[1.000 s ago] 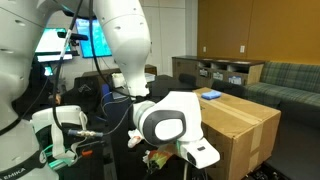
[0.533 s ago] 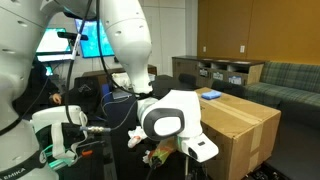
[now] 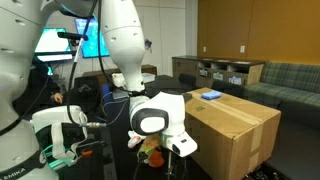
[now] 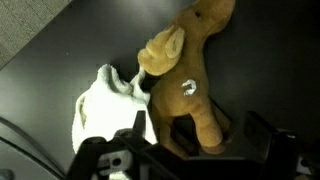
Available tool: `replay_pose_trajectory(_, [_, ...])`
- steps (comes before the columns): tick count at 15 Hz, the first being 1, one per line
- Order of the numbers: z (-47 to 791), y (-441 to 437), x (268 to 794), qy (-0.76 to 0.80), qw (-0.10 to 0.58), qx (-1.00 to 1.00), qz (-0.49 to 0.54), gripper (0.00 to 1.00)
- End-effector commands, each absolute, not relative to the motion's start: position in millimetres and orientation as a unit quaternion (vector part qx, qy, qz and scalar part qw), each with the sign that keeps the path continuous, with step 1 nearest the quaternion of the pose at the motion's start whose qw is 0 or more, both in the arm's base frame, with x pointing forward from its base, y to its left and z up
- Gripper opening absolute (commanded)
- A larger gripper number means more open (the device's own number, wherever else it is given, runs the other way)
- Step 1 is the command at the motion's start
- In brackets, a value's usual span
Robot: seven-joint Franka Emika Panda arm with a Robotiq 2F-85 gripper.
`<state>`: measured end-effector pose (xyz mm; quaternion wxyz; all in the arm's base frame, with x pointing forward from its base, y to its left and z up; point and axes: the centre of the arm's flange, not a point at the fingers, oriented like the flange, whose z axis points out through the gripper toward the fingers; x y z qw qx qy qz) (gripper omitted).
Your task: Put the white towel on the table, the then moose on the box, then the blue sponge on the table, then the turnip plushie on the box, then the duster on the table, and lastly, the white cloth on the box
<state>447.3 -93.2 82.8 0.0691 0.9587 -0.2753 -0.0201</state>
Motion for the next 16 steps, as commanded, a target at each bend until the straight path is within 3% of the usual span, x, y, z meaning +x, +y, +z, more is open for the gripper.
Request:
replay_pose_trajectory(1, [77.8, -85.9, 426.4, -0.267, 0.054, 0.961, -0.041, 1.0])
replay_pose_trajectory(16, [11.2, -90.2, 419.3, -0.257, 0.015, 0.963, -0.082, 1.0])
